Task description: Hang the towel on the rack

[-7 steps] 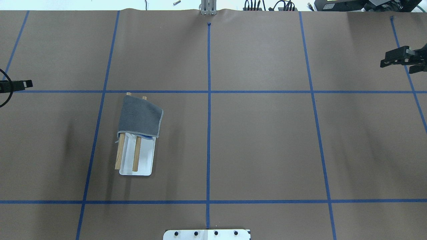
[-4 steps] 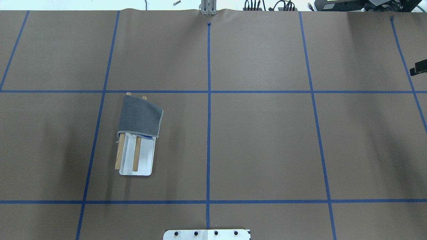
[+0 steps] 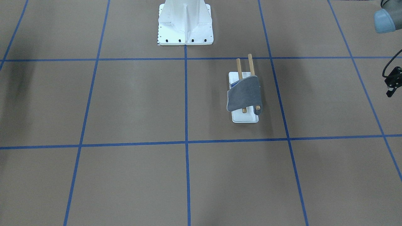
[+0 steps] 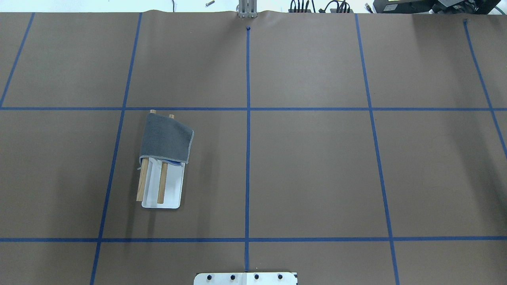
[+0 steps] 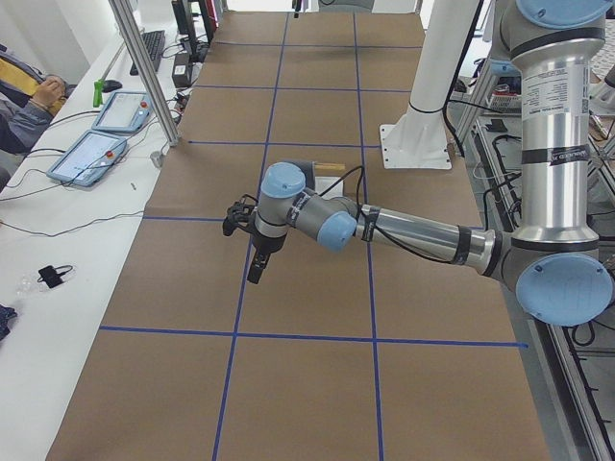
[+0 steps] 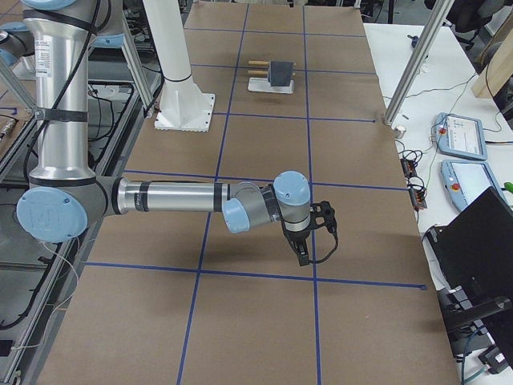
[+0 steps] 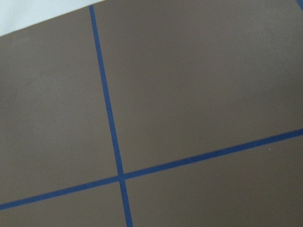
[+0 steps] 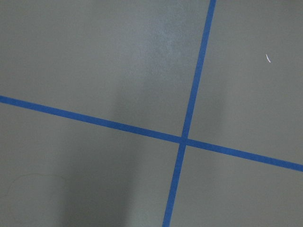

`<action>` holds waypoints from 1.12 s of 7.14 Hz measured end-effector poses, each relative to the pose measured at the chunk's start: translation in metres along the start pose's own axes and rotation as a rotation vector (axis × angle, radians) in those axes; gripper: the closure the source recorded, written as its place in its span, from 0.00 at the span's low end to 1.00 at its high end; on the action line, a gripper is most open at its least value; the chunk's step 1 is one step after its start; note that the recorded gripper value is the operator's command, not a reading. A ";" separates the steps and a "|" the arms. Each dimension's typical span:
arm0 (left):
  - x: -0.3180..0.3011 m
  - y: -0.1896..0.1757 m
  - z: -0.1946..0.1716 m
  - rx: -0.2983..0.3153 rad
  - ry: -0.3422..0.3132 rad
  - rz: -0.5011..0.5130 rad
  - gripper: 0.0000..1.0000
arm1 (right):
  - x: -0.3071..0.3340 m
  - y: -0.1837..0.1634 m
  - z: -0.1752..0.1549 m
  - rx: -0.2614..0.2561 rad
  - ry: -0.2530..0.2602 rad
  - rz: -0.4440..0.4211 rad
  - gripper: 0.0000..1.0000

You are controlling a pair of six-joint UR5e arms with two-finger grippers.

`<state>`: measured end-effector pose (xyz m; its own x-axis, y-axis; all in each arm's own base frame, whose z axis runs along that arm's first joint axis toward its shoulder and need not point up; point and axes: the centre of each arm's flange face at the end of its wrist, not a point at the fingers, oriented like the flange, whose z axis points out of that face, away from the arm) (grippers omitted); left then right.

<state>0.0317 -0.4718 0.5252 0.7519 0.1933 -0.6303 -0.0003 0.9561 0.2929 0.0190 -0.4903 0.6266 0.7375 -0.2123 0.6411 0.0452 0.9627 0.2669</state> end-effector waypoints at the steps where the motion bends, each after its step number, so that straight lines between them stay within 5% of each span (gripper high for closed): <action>1: 0.003 0.002 -0.006 -0.035 0.015 -0.011 0.02 | 0.006 0.001 -0.002 -0.028 -0.018 0.012 0.00; 5: -0.004 -0.009 -0.007 -0.191 0.030 0.009 0.02 | 0.008 -0.010 -0.023 -0.100 -0.107 0.151 0.00; 8: -0.024 0.000 0.012 -0.243 0.033 -0.024 0.02 | -0.002 -0.026 -0.026 -0.102 -0.101 0.221 0.00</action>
<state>0.0212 -0.4790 0.5490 0.7317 0.1730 -0.6593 -0.1441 0.9846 0.0985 0.0338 -0.5104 0.5999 0.6664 -0.0054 0.7456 -0.0386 0.9984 0.0418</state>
